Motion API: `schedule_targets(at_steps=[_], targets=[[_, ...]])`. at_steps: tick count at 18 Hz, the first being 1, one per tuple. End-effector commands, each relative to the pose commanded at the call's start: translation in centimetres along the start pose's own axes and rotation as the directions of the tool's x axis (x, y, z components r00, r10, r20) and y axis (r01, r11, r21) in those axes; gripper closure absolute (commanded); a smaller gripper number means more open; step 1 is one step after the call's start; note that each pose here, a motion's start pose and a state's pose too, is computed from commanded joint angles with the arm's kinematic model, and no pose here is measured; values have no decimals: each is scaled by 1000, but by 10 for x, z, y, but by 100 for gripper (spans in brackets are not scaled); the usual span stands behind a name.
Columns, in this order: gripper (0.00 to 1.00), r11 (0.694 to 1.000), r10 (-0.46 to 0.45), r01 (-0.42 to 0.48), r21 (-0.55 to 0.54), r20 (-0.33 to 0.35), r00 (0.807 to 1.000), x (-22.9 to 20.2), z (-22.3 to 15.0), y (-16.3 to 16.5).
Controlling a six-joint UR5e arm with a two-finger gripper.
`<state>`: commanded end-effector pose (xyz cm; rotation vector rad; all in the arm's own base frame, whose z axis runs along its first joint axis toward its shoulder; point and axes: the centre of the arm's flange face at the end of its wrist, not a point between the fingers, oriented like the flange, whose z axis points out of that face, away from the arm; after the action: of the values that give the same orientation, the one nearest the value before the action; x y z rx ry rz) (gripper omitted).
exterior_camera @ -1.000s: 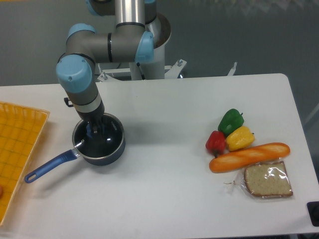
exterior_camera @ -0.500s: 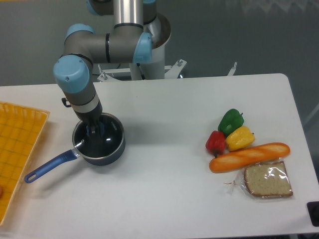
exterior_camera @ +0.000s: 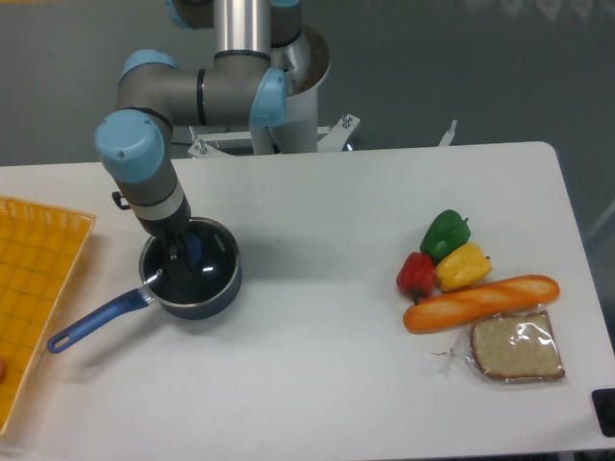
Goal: Open the lid
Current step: 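Close the gripper around the blue lid knob and adjust the grip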
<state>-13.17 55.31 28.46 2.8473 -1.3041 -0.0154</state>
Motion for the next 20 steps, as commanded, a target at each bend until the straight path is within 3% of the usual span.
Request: schedule_targets(at_steps=[9, 20], targets=[[21, 1000, 3, -3, 1, 3, 1000, -1, -1, -1], [22, 1000, 6, -6, -1, 10, 1000, -4, -5, 0]])
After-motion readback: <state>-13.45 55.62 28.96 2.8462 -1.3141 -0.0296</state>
